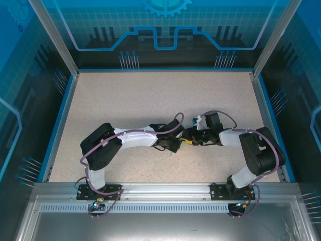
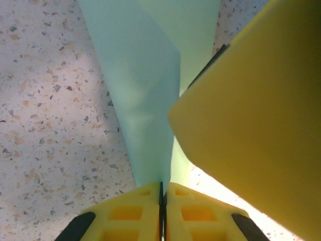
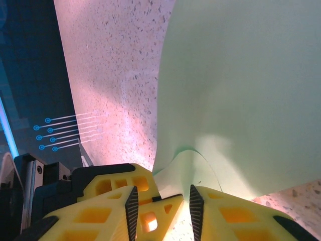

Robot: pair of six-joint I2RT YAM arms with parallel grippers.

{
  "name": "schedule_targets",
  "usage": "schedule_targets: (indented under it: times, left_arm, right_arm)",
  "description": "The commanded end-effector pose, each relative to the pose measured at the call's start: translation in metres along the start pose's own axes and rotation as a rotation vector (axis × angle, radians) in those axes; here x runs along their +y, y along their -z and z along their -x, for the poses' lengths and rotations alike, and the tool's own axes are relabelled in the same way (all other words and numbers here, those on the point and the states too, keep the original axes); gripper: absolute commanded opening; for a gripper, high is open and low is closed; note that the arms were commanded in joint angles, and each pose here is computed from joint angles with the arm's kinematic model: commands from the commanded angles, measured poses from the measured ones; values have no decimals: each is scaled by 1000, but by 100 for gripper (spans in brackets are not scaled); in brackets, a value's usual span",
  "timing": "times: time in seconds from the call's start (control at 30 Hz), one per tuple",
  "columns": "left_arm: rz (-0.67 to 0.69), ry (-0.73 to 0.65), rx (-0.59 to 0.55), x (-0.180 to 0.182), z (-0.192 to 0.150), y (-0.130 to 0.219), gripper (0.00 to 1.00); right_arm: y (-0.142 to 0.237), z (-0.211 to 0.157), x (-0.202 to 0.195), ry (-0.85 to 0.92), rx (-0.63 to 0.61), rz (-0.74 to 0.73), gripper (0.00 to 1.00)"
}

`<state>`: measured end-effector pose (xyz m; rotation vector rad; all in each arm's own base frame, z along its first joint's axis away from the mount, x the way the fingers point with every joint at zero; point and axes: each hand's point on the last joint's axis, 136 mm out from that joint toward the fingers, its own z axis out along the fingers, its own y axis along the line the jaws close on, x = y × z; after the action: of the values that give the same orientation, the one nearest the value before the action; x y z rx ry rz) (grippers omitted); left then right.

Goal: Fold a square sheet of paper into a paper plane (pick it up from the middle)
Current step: Fold the wing for the fifth time at the center of the table.

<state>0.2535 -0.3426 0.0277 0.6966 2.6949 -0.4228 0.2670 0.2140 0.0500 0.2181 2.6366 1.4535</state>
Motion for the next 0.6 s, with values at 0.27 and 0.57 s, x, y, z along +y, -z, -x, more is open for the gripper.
schedule_targets:
  times: [0.27, 0.57]
  left_arm:
    - [-1, -54, 41, -1, -14, -8, 11]
    - [5, -54, 42, 0, -14, -8, 14]
  right_arm:
    - [-7, 20, 3, -31, -7, 43, 35]
    - [-8, 13, -9, -37, 10, 10, 16]
